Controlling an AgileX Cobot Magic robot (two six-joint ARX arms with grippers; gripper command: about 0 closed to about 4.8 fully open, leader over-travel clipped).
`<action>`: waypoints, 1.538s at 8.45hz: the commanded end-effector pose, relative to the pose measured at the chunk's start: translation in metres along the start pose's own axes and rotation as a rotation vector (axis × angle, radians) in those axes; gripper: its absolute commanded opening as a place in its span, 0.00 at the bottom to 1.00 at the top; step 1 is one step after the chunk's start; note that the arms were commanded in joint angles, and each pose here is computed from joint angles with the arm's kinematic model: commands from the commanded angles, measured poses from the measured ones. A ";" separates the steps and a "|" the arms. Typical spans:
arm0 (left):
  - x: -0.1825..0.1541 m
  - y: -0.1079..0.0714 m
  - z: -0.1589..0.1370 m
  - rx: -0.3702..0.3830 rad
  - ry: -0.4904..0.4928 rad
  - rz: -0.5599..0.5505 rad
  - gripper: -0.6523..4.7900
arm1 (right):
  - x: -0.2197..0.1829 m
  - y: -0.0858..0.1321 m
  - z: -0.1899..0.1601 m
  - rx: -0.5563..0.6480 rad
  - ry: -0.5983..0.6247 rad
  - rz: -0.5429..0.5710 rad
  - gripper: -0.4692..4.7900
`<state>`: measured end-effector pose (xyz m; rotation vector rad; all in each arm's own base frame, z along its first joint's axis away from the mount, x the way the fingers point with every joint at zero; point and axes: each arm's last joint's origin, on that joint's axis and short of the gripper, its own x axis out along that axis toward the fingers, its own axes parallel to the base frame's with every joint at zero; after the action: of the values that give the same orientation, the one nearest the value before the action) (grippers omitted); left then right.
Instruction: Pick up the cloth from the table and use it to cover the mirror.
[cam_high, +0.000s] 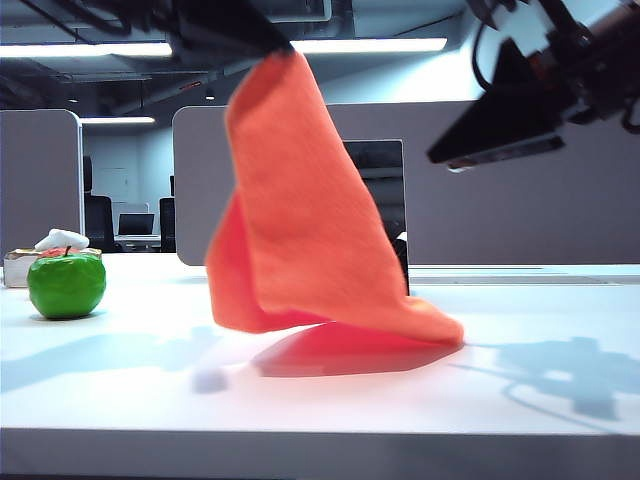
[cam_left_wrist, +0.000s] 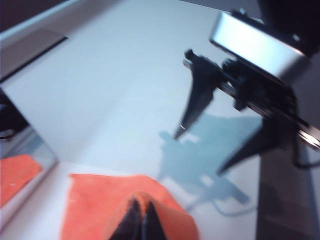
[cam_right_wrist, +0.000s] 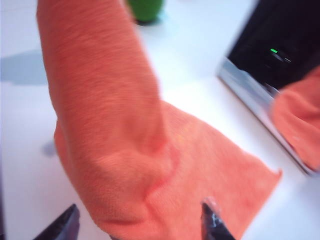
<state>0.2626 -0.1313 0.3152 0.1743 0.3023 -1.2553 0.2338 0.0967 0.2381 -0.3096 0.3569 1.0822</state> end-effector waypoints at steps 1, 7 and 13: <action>-0.017 -0.005 0.026 0.058 -0.088 0.205 0.11 | 0.011 0.024 0.019 -0.036 -0.058 0.084 0.68; -0.033 -0.020 0.053 0.044 -0.267 0.026 0.11 | 0.021 0.052 0.043 -0.118 -0.135 0.050 0.68; -0.042 -0.030 0.059 -0.014 -0.282 0.000 0.11 | 0.029 0.073 0.056 -0.057 -0.204 0.117 0.68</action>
<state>0.2310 -0.1194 0.3776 -0.0060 0.1181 -1.2593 0.1912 0.1705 0.2677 -0.2354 0.1839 1.2064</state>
